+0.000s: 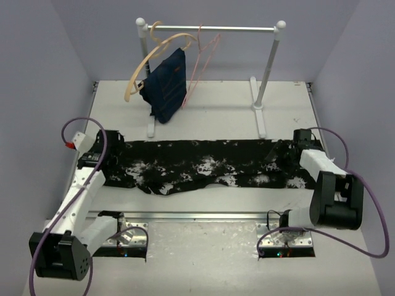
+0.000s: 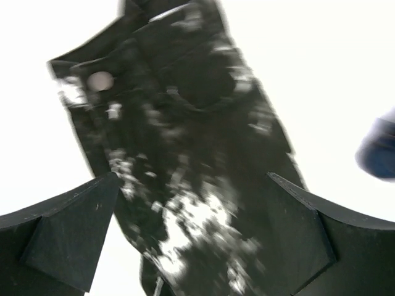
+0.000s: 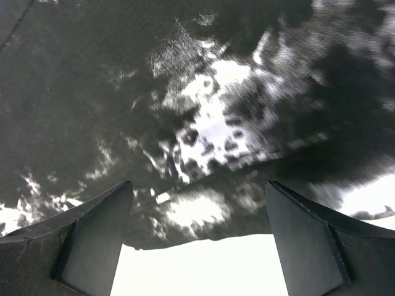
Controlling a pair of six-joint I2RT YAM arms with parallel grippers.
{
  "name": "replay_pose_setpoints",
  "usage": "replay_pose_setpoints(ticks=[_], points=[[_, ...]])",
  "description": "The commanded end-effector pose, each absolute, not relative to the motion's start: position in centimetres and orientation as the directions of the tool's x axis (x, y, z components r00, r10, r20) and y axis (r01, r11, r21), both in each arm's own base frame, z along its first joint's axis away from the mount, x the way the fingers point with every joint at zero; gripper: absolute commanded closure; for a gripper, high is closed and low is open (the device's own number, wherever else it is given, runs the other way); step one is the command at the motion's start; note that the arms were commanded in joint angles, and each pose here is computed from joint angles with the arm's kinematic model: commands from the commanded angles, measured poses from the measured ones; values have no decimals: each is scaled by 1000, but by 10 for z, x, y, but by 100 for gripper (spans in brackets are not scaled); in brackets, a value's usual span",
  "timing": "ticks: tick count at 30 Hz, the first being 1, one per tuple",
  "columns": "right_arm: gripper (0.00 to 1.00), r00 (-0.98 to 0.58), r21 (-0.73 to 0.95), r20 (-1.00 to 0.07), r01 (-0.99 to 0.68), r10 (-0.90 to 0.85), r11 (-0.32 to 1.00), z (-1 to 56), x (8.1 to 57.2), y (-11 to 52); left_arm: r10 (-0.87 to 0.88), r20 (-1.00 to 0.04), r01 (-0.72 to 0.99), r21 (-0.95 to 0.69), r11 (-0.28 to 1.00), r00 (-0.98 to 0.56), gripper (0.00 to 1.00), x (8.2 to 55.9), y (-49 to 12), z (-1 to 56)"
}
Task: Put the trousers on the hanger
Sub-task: Fold the trousers at the center of the board.
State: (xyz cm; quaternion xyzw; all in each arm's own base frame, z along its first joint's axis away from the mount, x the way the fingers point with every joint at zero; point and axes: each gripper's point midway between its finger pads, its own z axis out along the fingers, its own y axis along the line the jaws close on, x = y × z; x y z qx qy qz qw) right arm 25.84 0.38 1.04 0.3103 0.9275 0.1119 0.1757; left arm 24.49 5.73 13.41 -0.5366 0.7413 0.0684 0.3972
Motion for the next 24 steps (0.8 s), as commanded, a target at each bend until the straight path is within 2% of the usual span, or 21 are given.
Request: replay_pose_setpoints(ticks=[1,3,6,9,14,22,24], points=[[21,-714,380,-249,549,654,744,10,279,9,-698,-688,-691,-407,597,-198,0,257,37,171],[31,-695,388,-264,558,668,734,10,282,7,-669,-686,-636,-386,668,-286,0,258,26,168],[47,-676,358,-298,576,674,735,11,282,-1,-648,-682,-612,-364,702,-338,0,257,21,159],[74,-678,313,-342,570,650,760,17,281,-11,-639,-686,-591,-369,717,-347,0,259,19,158],[98,-685,286,-397,540,610,792,36,283,-19,-632,-681,-563,-376,736,-370,0,266,11,156],[100,-682,284,-456,497,571,820,73,271,-19,-642,-679,-558,-398,729,-355,0,272,9,163],[100,-664,284,-501,480,555,830,94,267,-21,-648,-678,-570,-396,720,-348,0,274,11,162]])
